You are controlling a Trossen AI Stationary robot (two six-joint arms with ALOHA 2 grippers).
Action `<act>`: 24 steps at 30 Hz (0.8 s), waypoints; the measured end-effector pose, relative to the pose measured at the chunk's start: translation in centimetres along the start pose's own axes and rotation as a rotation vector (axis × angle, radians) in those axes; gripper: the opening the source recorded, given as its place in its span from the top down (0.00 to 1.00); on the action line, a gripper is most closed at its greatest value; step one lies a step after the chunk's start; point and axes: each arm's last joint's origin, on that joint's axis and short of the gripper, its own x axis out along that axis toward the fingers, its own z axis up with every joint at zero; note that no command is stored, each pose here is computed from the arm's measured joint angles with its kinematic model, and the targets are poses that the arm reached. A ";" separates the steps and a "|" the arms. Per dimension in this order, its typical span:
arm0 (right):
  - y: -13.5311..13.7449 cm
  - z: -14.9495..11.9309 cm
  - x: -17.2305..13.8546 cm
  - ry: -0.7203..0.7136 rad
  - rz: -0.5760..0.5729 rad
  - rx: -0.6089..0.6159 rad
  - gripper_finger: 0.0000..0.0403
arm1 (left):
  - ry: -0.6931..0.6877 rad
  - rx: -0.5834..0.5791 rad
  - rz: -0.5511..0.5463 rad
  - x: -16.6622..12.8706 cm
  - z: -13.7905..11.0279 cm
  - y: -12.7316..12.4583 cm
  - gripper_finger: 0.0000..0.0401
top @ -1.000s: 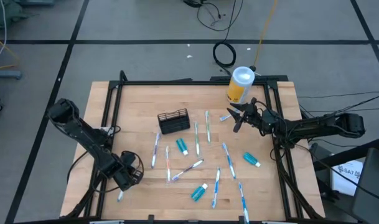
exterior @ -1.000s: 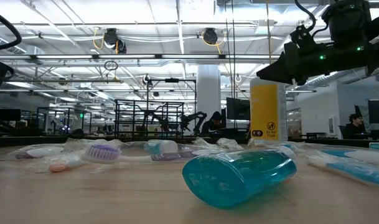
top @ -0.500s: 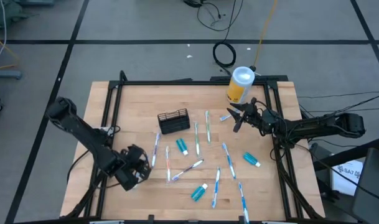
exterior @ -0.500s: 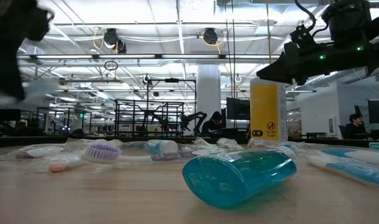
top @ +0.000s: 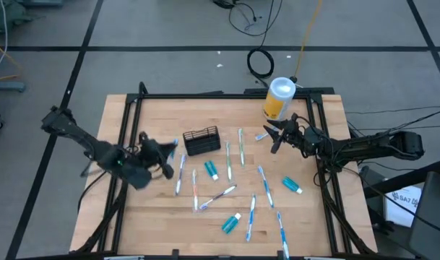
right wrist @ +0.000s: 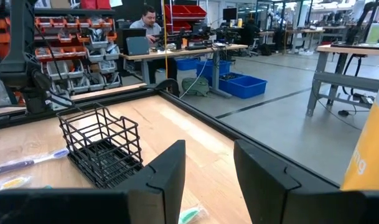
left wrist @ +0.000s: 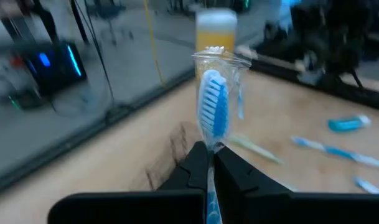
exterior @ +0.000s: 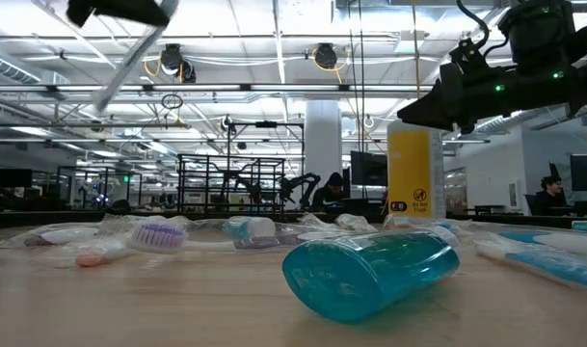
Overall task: Pick & Place toothbrushing station
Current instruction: Put the blue toothbrush into the black mesh organizer
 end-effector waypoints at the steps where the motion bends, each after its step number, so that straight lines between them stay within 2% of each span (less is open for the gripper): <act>1: 0.0 0.0 0.0 0.000 0.000 0.006 0.67 | -0.019 0.032 0.010 0.1 0.6 0.4 0.99; 4: 0.0 0.0 0.0 0.001 0.000 0.035 0.67 | -0.072 0.096 0.022 0.5 2.5 1.7 0.99; 8: 0.0 0.0 0.0 0.001 0.000 0.047 0.67 | -0.104 0.183 -0.034 1.2 4.4 3.2 0.99; 12: 0.0 0.0 0.0 0.001 0.002 0.048 0.67 | -0.162 0.195 -0.074 2.6 5.0 4.3 0.99; 16: 0.1 0.0 0.0 0.004 0.039 0.076 0.67 | -0.216 0.213 -0.094 5.2 3.2 5.0 0.99; 20: 0.4 0.0 0.0 0.013 0.124 0.092 0.67 | -0.303 0.150 -0.069 7.3 0.5 6.4 0.99; 24: 0.5 0.0 0.0 0.017 0.157 0.092 0.67 | -0.378 0.092 -0.059 8.3 -2.7 7.8 0.99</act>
